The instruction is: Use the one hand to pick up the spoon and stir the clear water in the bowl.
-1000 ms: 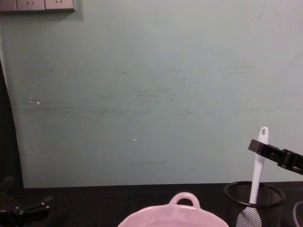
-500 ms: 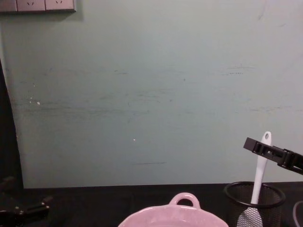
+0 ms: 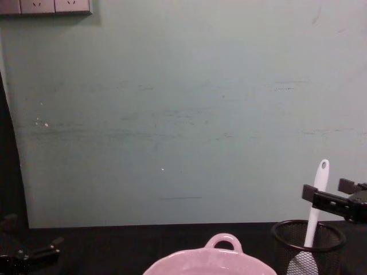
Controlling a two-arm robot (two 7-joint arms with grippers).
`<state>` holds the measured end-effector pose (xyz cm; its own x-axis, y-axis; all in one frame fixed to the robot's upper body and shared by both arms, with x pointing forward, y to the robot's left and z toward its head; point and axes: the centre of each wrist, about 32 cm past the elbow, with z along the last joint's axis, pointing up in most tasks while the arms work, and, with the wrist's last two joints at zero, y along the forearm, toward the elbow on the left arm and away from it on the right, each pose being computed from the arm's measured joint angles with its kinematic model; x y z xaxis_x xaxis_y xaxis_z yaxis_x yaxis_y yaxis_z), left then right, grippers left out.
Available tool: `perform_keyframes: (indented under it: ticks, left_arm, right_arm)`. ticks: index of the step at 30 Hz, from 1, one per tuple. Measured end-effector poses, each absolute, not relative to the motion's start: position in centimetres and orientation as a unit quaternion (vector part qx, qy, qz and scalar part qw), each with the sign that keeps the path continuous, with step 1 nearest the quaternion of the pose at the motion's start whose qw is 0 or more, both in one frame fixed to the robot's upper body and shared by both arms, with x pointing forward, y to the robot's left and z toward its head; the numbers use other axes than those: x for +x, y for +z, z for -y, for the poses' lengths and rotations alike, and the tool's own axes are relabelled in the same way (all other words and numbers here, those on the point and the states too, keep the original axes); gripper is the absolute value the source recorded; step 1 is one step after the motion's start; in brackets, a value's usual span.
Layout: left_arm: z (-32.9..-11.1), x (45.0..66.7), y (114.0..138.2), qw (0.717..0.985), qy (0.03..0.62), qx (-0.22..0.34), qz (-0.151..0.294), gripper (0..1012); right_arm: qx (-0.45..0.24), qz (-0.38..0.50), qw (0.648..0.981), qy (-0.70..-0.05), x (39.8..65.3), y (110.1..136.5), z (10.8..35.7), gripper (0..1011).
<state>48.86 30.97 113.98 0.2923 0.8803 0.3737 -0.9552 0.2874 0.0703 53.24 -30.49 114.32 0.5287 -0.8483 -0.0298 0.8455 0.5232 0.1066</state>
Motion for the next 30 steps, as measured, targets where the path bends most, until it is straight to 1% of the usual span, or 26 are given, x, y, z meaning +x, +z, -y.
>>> perform_keyframes:
  ticks: [3,7,15,21,30]
  left_arm:
    - [-31.0,48.9,114.0,0.791,0.58,0.141,0.132,1011]
    - [-31.0,48.9,114.0,0.791,0.58,0.141,0.132,1011]
    - [-31.0,48.9,114.0,0.791,0.58,0.141,0.132,1011]
    - [-31.0,48.9,114.0,0.791,0.58,0.141,0.132,1011]
    - [-31.0,48.9,114.0,0.791,0.58,0.141,0.132,1011]
  right_arm:
    - [0.03,0.053,0.864,-0.499,53.0,114.3,31.0,1003]
    - [0.016,0.085,0.857,-0.508,52.7,114.4,31.5,1003]
    - [-0.021,0.164,0.839,-0.519,50.9,115.4,33.1,1003]
    - [-0.037,0.192,0.821,-0.536,49.1,115.7,34.2,1002]
    - [-0.064,0.214,0.793,-0.567,47.3,114.8,35.7,1003]
